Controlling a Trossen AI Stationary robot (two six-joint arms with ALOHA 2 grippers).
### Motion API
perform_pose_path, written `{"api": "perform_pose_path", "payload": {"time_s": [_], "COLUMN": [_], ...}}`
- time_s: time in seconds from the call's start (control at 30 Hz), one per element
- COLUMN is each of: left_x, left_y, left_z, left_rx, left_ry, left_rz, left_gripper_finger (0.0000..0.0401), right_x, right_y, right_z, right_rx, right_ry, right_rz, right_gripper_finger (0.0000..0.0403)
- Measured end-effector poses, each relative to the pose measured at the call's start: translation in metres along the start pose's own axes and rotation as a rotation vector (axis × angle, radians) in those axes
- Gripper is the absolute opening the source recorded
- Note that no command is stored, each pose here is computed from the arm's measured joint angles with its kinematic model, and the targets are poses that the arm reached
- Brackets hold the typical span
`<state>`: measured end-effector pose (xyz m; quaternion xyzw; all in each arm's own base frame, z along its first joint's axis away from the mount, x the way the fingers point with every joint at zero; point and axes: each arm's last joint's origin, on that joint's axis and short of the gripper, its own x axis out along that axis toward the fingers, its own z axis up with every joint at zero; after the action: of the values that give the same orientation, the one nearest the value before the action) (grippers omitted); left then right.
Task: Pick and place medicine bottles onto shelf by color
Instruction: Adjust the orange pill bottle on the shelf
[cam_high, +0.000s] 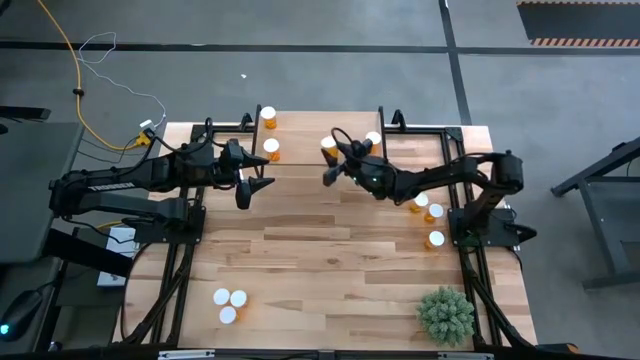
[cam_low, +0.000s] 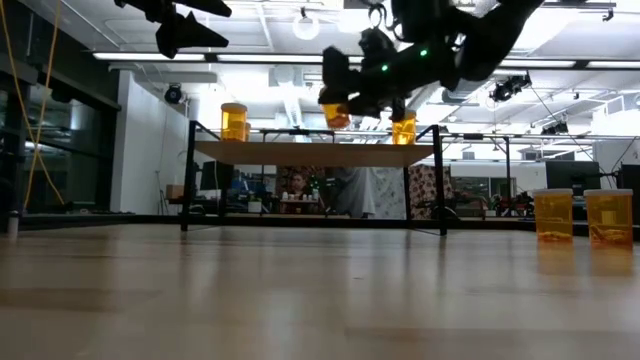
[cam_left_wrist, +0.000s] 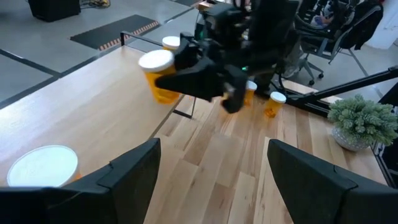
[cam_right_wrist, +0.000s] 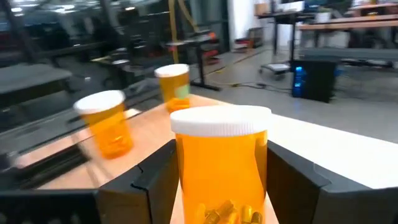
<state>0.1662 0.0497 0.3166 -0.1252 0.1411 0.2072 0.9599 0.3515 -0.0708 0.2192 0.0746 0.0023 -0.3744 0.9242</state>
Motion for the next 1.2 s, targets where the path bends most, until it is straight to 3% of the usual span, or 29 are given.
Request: {"api": "perform_pose_path", "payload": {"time_s": [0.57, 1.2], "left_x": [0.0, 0.0], "left_y": [0.0, 0.0], "left_z": [0.0, 0.0], "left_rx": [0.027, 0.027], "left_ry": [0.003, 0.003], "left_rz": [0.0, 0.001], "left_gripper_finger": [0.0287, 0.0287], "right_x": [0.017, 0.018], "right_y": [0.0, -0.002], "right_z": [-0.027, -0.029], "right_rx": [0.006, -0.037], "right_ry": [-0.047, -0.022], "right_rz": [-0.197, -0.189], "right_gripper_finger": [0.02, 0.02]}}
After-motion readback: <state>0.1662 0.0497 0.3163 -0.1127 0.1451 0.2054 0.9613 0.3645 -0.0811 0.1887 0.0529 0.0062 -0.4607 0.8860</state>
